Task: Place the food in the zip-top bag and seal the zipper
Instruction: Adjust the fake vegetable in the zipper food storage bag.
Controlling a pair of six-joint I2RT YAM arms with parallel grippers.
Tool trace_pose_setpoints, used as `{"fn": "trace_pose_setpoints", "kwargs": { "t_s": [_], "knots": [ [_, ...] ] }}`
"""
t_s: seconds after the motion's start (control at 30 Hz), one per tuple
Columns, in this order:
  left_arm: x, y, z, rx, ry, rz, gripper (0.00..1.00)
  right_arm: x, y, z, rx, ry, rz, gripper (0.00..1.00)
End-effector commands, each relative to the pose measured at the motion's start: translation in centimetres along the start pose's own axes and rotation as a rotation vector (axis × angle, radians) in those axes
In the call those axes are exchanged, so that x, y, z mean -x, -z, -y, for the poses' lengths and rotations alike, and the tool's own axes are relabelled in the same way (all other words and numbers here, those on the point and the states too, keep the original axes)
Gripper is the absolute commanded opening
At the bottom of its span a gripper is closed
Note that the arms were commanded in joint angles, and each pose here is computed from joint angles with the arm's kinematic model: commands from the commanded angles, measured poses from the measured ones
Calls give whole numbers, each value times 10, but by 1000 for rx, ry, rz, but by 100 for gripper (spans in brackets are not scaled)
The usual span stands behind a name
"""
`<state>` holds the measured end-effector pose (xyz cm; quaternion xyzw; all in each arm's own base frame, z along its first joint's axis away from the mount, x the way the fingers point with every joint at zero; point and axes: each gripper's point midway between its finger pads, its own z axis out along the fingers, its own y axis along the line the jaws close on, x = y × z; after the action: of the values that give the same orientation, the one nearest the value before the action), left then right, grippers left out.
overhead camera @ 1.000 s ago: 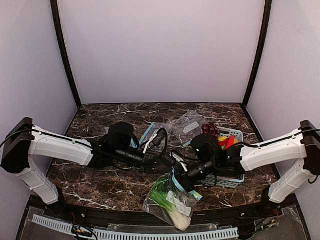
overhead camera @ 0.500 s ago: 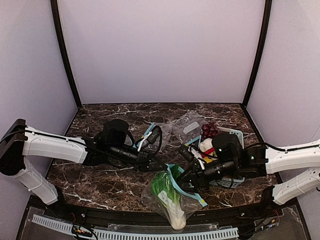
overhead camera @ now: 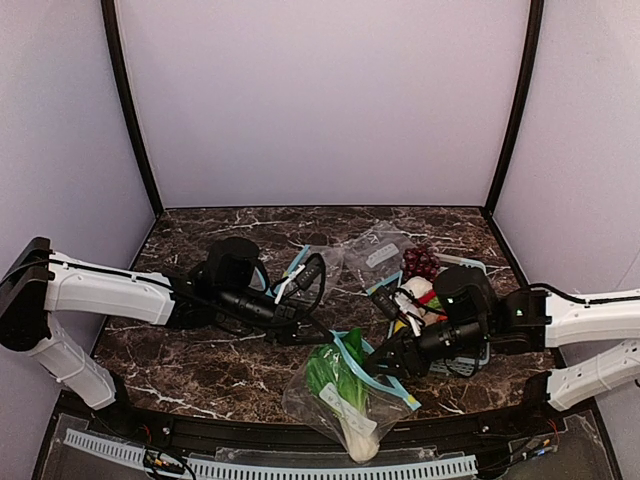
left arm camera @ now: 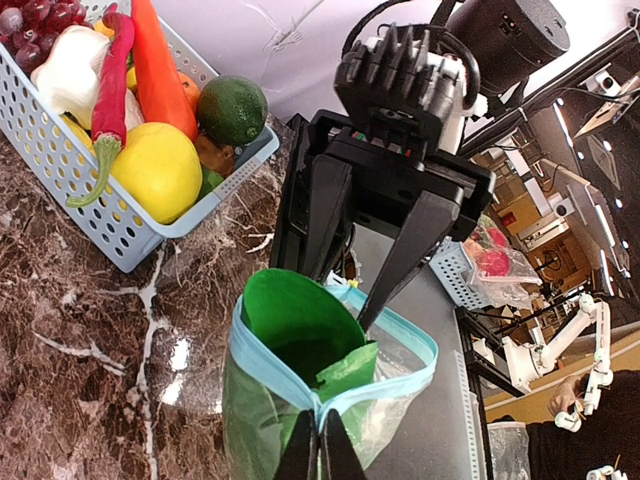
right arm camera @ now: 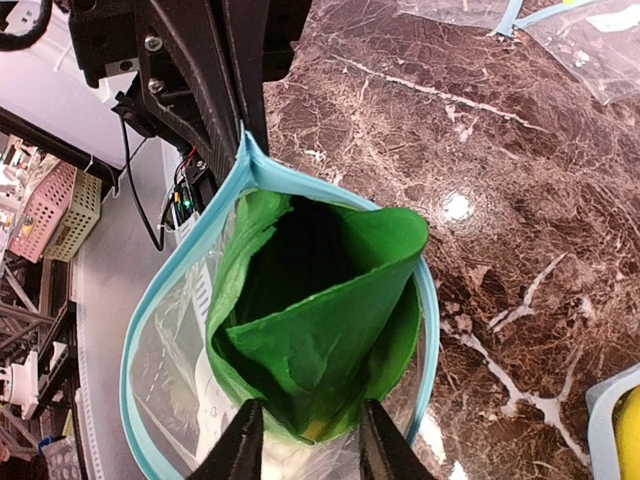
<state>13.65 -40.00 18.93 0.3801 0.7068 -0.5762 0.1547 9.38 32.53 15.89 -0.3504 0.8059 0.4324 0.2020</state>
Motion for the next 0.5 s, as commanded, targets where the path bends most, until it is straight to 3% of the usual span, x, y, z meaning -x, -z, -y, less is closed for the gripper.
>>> {"fn": "trace_pose_setpoints", "kwargs": {
  "t_s": [0.0, 0.2, 0.47],
  "knots": [
    [8, 1, 10, -31, -36, 5, 1, 10, -5, -4, 29, -13, 25, 26],
    [11, 1, 11, -32, -41, 16, 1, 19, -23, -16, 117, 6, 42, 17],
    [15, 0, 13, -51, -43, 37, 1, 18, -59, -27, 212, 25, 35, 14]
  ]
}}
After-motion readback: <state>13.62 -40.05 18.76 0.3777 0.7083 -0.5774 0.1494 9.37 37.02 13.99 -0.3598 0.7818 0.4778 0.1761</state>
